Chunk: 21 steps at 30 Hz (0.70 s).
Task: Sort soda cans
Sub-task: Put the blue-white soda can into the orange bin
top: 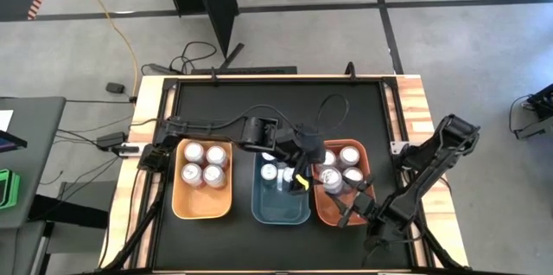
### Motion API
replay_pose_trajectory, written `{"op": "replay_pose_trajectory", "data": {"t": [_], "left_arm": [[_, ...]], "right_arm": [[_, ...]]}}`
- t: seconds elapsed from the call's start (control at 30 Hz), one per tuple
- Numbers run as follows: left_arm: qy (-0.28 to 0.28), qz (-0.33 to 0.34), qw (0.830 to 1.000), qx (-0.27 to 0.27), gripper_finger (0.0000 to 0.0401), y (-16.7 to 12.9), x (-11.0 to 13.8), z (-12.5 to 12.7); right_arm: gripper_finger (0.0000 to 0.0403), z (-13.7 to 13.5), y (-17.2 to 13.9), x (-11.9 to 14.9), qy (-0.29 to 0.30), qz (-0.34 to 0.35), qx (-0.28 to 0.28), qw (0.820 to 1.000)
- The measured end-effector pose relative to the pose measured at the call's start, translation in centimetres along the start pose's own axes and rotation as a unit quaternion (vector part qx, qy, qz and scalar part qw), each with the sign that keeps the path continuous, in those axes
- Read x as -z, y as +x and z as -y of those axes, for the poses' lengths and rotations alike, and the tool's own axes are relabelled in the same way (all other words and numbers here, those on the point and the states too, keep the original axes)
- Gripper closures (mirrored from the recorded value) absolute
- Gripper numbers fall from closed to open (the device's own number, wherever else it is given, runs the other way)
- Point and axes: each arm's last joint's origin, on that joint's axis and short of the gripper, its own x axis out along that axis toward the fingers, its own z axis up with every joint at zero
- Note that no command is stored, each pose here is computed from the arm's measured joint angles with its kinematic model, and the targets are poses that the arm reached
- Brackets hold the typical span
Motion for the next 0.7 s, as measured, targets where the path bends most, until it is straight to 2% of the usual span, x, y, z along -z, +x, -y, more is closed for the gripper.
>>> {"op": "replay_pose_trajectory", "data": {"t": [0.23,0.33,0.7], "left_arm": [[-0.017,-0.038,0.999,-0.004,0.0053,2.3,2.1,-0.5],[-0.017,-0.031,0.999,0.0,0.0053,3.5,2.8,-0.5],[-0.027,-0.003,0.999,0.017,0.0053,4.9,3.4,-0.6]], "right_arm": [[0.0158,-0.4,0.4,0.6,0.001,-0.001,0.006,1.0],[0.0158,-0.5,0.5,0.7,0.002,-0.003,0.006,1.0],[0.0158,-0.5,0.5,0.7,0.006,-0.008,0.003,1.0]]}}
